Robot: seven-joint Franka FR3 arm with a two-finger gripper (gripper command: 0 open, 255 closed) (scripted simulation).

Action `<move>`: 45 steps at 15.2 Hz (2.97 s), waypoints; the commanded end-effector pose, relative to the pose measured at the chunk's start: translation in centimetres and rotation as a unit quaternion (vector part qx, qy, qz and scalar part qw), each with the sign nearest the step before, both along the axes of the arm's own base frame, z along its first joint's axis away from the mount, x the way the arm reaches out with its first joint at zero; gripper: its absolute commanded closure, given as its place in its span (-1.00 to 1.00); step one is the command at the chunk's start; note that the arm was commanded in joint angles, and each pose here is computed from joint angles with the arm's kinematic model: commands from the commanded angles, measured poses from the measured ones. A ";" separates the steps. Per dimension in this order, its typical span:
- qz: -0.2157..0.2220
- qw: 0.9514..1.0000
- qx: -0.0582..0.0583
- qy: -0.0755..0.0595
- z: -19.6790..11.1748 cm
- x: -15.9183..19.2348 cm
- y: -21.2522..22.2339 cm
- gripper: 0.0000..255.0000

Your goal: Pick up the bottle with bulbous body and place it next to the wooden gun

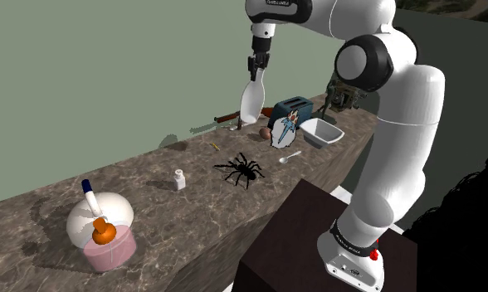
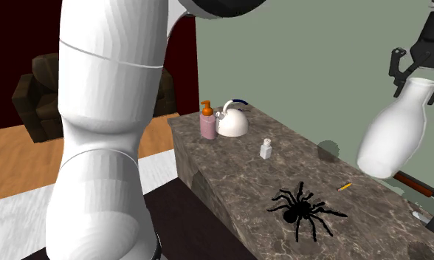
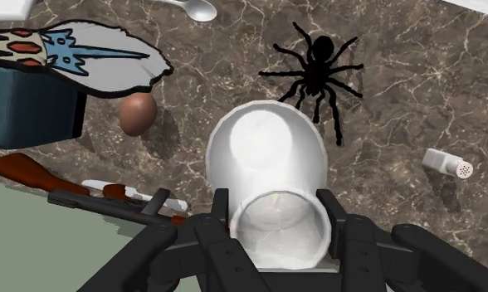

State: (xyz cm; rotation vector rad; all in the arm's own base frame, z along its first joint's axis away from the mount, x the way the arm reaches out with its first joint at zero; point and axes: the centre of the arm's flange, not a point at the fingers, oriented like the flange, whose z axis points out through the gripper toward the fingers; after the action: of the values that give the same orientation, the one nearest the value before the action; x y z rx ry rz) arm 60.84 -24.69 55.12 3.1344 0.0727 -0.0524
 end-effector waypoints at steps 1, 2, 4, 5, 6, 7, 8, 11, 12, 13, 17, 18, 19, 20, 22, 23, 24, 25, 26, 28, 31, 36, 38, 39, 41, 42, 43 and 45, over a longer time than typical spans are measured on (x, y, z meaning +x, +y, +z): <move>0.001 1.000 0.000 0.000 -0.5 1.0 -2.6 1.00; 0.001 1.000 0.000 0.000 -0.9 1.5 -4.3 1.00; 0.001 1.000 0.000 0.000 -1.9 1.6 -4.3 1.00; 0.001 1.000 0.000 0.000 -2.5 1.6 -4.3 1.00; 0.001 1.000 0.000 0.000 -3.0 1.6 -4.3 1.00; 0.001 1.000 0.000 0.000 -3.5 1.6 -4.3 1.00; 0.001 1.000 0.000 0.000 -4.1 1.6 -4.3 1.00; 0.001 1.000 0.000 0.000 -5.6 1.6 -4.3 1.00; 0.001 1.000 0.000 0.000 -6.2 1.6 -4.3 1.00; 0.001 1.000 0.000 0.000 -6.7 1.6 -4.3 1.00; 0.001 1.000 0.000 0.000 -8.8 1.6 -4.3 1.00; 0.001 1.000 0.000 0.000 -9.3 1.6 -4.3 1.00; 0.001 1.000 0.000 0.000 -9.9 1.6 -4.3 1.00; 0.001 1.000 0.000 0.000 -10.4 1.6 -4.3 1.00; 0.001 1.000 0.000 0.000 -11.4 1.6 -4.3 1.00; 0.001 1.000 0.000 0.000 -12.0 1.6 -4.3 1.00; 0.001 1.000 0.000 0.000 -12.5 1.6 -4.3 1.00; 0.001 1.000 0.000 0.000 -13.0 1.6 -4.3 1.00; 0.001 1.000 0.000 0.000 -13.6 1.6 -4.3 1.00; 0.001 1.000 0.000 0.000 -14.6 1.6 -4.3 1.00; 0.001 1.000 0.000 0.000 -16.2 1.6 -4.3 1.00; 0.001 1.000 0.000 0.000 -18.8 1.6 -4.3 1.00; 0.001 1.000 0.000 0.000 -19.9 1.6 -4.3 1.00; 0.001 1.000 0.000 0.000 -20.4 1.6 -4.3 1.00; 0.001 1.000 0.000 0.000 -21.5 1.6 -4.3 1.00; 0.001 1.000 0.000 0.000 -21.8 1.5 -4.3 1.00; 0.001 1.000 0.000 0.000 -21.8 1.5 -4.3 1.00; 0.001 1.000 0.000 0.000 -21.8 1.6 -4.3 1.00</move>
State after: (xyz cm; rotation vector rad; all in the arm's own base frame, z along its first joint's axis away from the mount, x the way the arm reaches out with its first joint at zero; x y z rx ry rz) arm 62.39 -29.01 33.35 3.1341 0.0756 -0.0524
